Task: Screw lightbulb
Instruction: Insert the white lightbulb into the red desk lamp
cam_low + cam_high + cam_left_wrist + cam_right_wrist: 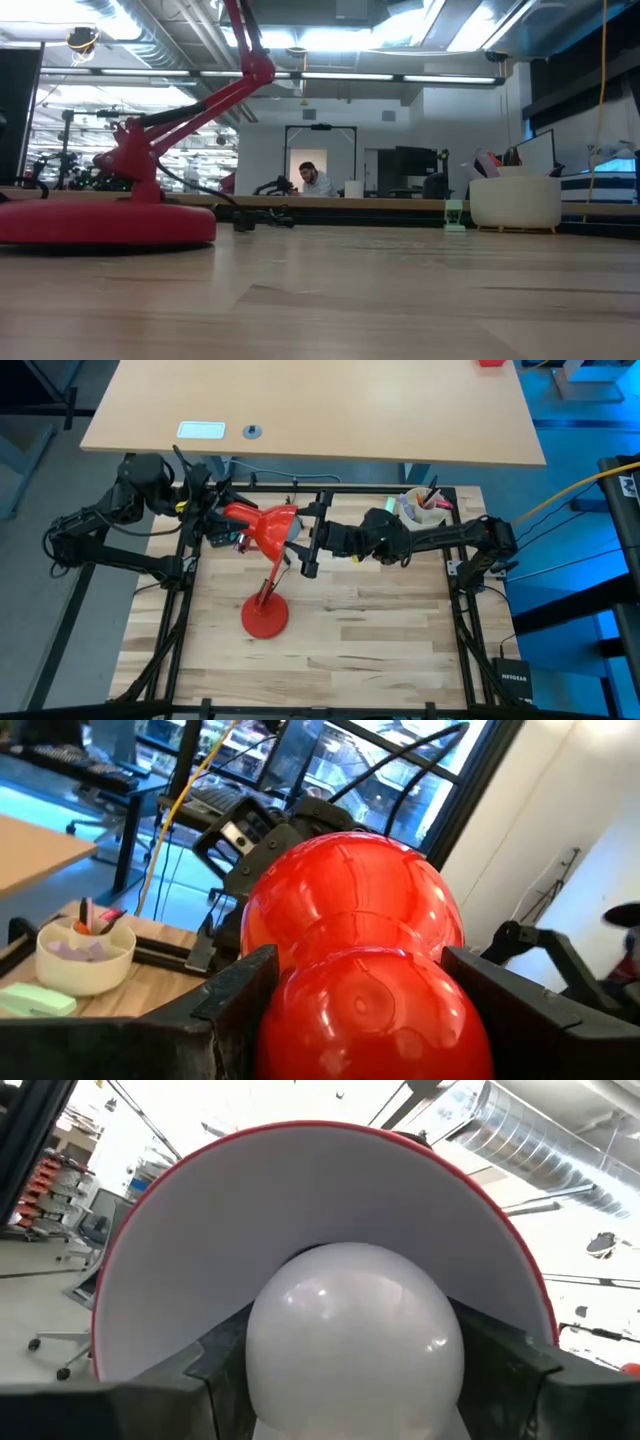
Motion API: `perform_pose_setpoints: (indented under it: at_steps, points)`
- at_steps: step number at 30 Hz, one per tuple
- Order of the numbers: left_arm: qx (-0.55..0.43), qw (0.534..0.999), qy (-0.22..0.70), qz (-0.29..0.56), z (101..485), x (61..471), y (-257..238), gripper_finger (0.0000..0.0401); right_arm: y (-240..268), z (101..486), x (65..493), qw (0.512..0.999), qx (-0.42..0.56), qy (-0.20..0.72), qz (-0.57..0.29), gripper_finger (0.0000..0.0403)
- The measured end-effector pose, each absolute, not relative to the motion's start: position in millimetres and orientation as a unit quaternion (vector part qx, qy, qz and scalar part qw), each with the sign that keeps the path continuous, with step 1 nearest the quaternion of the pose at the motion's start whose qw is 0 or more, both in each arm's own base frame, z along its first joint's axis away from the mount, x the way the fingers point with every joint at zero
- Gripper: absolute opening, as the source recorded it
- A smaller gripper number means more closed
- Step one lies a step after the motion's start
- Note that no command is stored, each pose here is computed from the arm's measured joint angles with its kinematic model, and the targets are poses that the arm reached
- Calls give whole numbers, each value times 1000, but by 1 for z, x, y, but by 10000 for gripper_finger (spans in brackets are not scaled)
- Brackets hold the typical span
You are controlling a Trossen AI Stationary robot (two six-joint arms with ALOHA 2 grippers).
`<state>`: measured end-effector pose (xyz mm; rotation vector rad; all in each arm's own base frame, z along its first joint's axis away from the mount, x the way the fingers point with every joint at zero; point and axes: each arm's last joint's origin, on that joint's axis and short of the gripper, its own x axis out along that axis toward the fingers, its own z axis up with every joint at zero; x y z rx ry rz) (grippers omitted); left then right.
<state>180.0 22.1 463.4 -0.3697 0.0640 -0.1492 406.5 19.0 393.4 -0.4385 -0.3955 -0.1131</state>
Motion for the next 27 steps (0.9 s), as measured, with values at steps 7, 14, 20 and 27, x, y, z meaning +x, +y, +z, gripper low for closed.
perform_pose_setpoints:
  at_steps: [7,14,20,27]
  points:
    - [-125,989,20,-76,464,181,16,253,19,392,408,973,-133,-182,-45,257]
    - [-54,995,19,-76,463,182,10,253,19,390,408,983,-24,-181,-23,257]
    - [1,997,15,-70,463,183,7,253,19,389,409,981,66,-181,-5,257]
    - [55,996,12,-67,463,183,5,252,19,389,409,968,173,-178,21,257]
